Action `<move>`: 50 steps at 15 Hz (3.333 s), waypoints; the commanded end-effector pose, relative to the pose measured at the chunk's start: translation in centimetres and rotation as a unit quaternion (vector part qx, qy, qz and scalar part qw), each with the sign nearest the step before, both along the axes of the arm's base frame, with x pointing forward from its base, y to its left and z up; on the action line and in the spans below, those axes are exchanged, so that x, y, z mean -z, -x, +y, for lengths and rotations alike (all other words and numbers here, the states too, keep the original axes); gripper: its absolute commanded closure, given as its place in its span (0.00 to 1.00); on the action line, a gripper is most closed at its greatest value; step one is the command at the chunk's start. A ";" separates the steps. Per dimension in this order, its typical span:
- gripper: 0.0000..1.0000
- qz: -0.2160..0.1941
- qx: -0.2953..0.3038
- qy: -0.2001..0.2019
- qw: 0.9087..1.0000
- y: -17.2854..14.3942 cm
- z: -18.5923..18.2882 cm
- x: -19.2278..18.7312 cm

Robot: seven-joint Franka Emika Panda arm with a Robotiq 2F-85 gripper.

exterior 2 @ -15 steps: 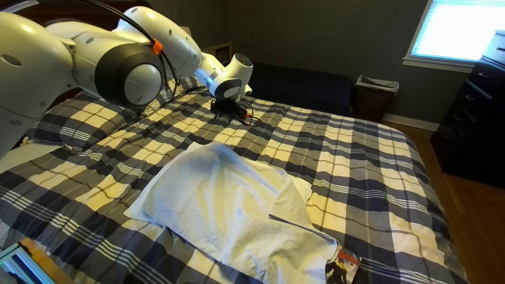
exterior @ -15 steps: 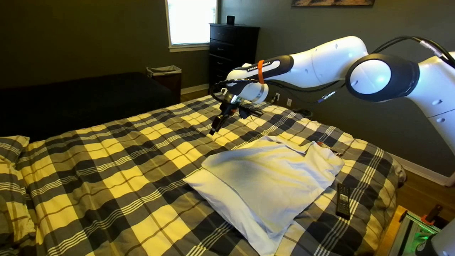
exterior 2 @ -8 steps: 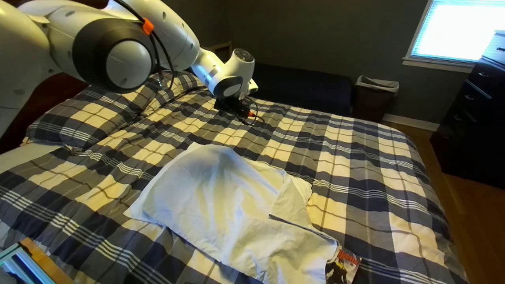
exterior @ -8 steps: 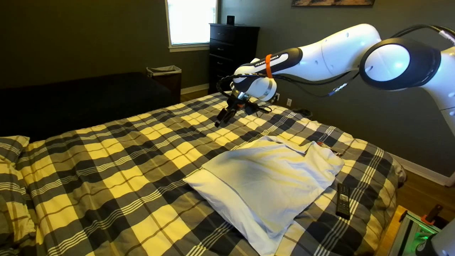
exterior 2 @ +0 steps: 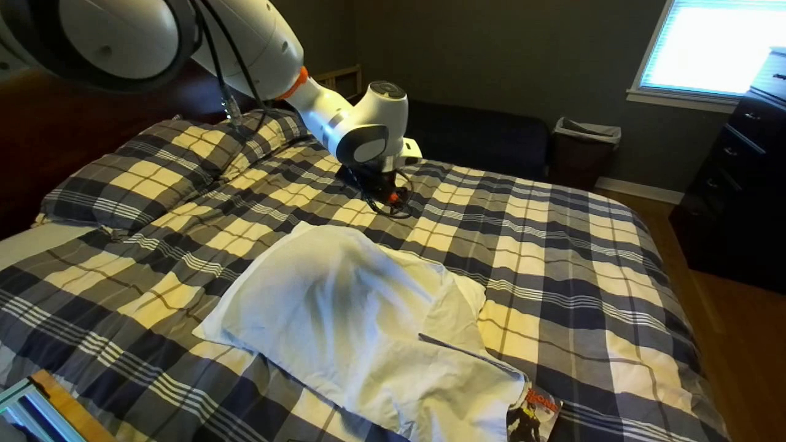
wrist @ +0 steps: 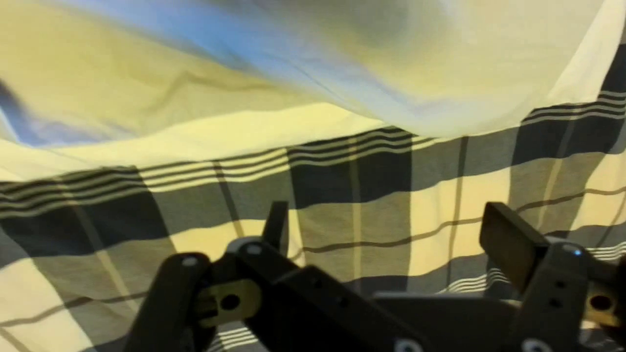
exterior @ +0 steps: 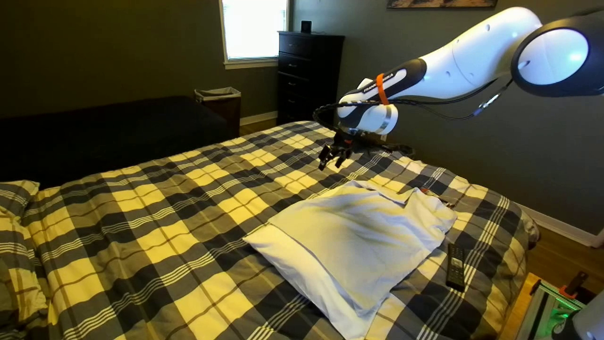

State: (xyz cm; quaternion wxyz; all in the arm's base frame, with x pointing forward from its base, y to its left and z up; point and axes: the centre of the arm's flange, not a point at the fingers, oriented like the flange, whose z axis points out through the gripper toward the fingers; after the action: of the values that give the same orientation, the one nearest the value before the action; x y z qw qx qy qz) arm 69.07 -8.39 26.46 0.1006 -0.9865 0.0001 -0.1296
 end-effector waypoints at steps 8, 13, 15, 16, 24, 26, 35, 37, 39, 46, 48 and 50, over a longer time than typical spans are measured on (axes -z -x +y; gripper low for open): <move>0.00 0.116 0.149 0.065 0.980 8.4 -10.4 -1.8; 0.00 0.152 0.130 0.061 0.978 9.0 -11.5 -0.7; 0.00 0.163 0.142 0.061 0.974 9.8 -14.1 -0.1; 0.00 0.172 0.140 0.074 0.972 10.4 -15.0 0.3; 0.00 0.207 0.110 0.150 0.961 12.7 -18.5 4.5; 0.00 0.212 0.107 0.170 0.956 12.6 -18.1 5.6; 0.00 0.226 0.110 0.246 0.936 10.8 -16.8 10.0; 0.00 0.230 0.111 0.256 0.932 10.5 -16.9 10.9; 0.00 0.233 0.108 0.261 0.931 10.2 -17.1 11.5; 0.00 0.239 0.094 0.268 0.929 9.3 -16.9 13.3; 0.00 0.242 0.092 0.269 0.928 9.2 -16.9 13.7; 0.25 0.244 0.093 0.274 0.926 9.2 -17.0 14.0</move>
State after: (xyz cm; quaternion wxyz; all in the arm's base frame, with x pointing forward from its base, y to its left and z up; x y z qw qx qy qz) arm 59.38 -25.14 13.38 -0.1722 -0.9762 0.0804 0.1045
